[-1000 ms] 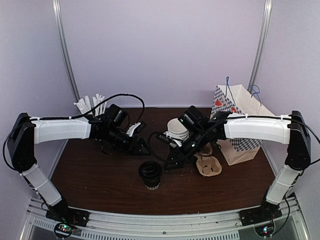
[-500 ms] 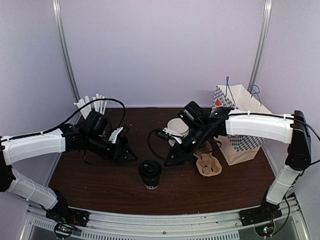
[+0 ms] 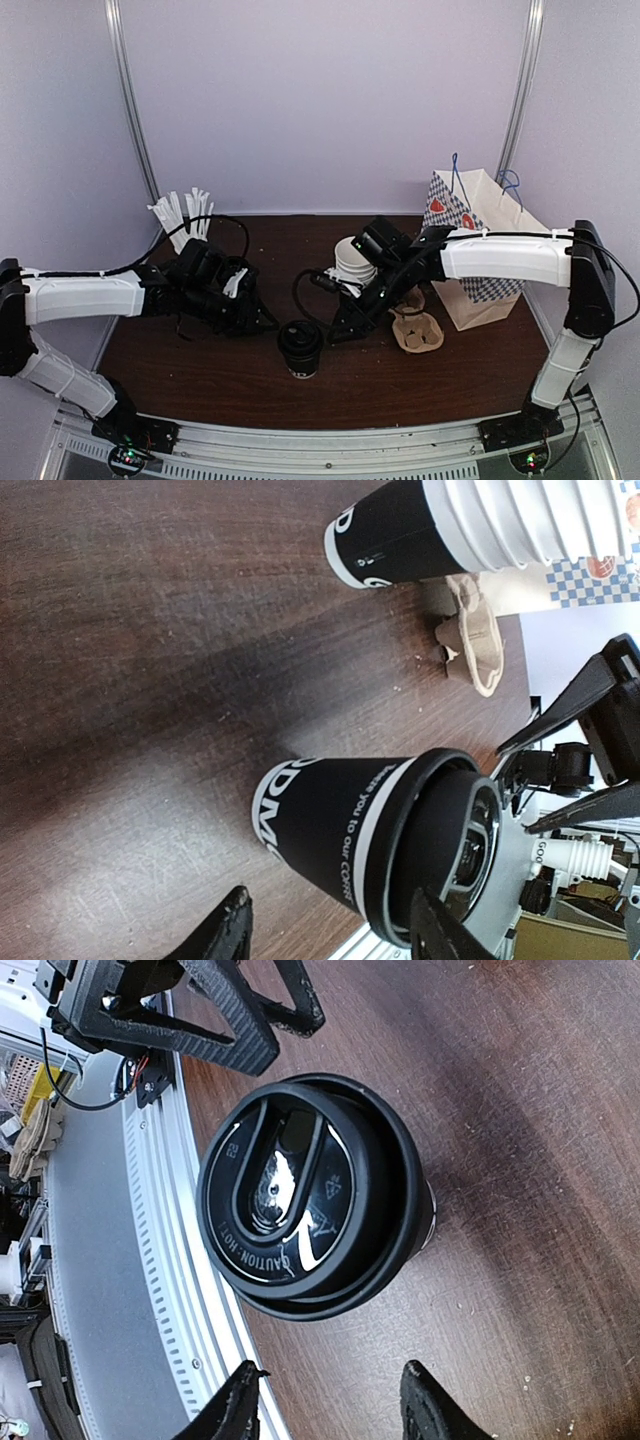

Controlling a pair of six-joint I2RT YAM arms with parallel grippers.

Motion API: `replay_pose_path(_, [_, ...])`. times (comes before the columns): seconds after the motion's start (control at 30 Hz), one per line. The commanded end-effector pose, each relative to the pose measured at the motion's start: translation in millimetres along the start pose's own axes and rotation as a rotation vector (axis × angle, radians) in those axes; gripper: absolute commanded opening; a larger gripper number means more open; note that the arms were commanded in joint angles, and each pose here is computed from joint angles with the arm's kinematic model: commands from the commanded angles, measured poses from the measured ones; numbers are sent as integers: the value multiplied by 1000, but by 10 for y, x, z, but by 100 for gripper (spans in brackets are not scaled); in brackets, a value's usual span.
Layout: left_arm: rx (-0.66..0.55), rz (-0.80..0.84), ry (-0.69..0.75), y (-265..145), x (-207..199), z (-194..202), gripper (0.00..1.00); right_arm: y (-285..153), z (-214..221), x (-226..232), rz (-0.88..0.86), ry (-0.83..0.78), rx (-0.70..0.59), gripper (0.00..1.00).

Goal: Pack the takeout coffee

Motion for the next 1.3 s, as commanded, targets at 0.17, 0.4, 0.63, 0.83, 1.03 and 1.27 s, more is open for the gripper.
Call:
replay_pose_path(0.17, [9,61,-30,123,19,-10,54,127,-45,-56,-30,28,-5,45])
replay_pose_path(0.4, [45,27,-53,244,164,59,53,266,-59,-113,-75,69,16,43])
replay_pose_path(0.63, [70,-7,-67,311,269,115,52,232,-74,-55,-139,80,-1,47])
replay_pose_path(0.83, [80,-28,-66,290,295,149,51,198,-89,-82,-156,114,-29,48])
replay_pose_path(1.03, [82,-40,-72,268,325,188,50,258,-99,-161,-174,169,-26,47])
replay_pose_path(1.27, [96,-67,-87,280,389,239,49,416,9,-296,-139,224,17,44])
Point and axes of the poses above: each gripper's point midway between its finger pads, its own y axis out along the fingers, its own x axis along the line the jaws close on, z = x × y, the point moved 10 cm from there along -y, back along the fingers, and after that the axes turned 3 degrees about -y, right-handed, at the moved point
